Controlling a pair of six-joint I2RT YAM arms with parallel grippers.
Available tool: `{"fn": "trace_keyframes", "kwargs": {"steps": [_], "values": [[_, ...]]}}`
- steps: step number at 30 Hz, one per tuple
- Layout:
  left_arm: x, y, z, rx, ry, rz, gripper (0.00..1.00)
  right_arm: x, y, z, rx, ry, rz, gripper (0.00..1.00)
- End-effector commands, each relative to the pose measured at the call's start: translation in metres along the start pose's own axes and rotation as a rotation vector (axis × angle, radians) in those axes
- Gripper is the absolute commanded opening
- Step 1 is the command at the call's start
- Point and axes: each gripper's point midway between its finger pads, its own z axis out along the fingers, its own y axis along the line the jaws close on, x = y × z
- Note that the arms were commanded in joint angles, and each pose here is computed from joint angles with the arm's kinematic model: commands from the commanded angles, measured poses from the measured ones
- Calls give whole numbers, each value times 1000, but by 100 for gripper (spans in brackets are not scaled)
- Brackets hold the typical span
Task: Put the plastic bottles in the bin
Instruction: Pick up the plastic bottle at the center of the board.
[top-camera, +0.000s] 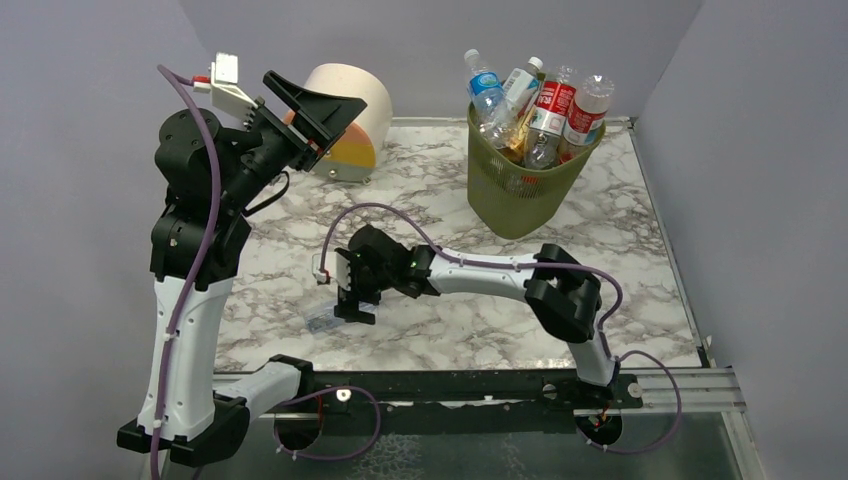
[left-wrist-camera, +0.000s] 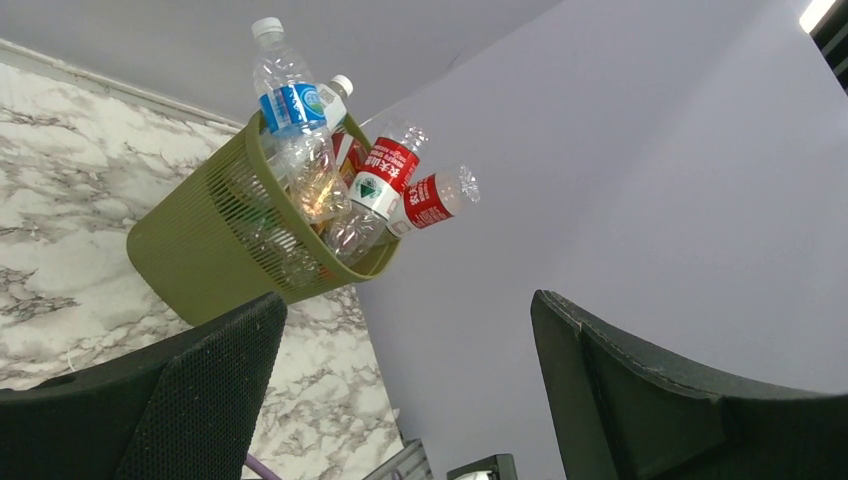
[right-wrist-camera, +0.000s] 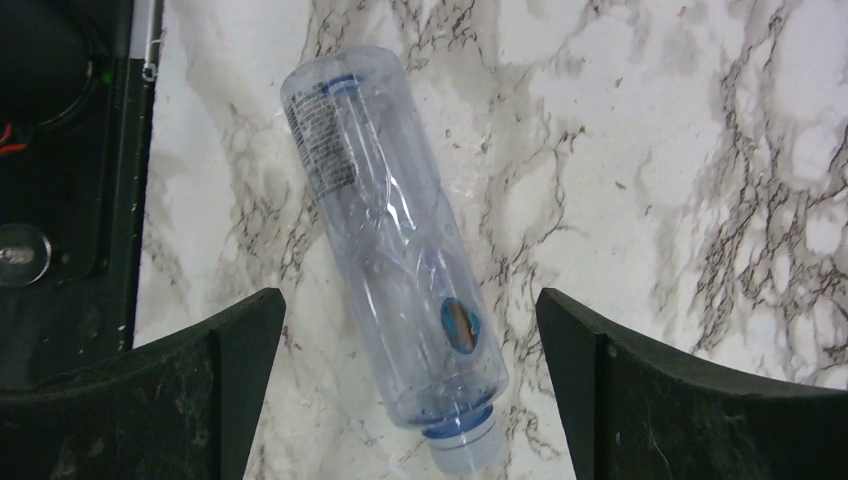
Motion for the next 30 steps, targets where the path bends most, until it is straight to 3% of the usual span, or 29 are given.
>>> {"fn": "trace_keyframes", "kwargs": {"steps": [1, 8, 27, 30], "values": [[0, -10, -2, 45, 8, 16, 99, -12, -14, 18, 55, -14, -136, 99], [3, -3, 2, 30, 19, 15, 99, 2, -7, 44, -10, 51, -187, 99], [5, 7, 9, 7, 26, 13, 99, -4, 14, 100, -102, 81, -194, 100], [6, 7, 9, 4, 25, 13, 99, -6, 13, 104, -98, 87, -181, 95]]}}
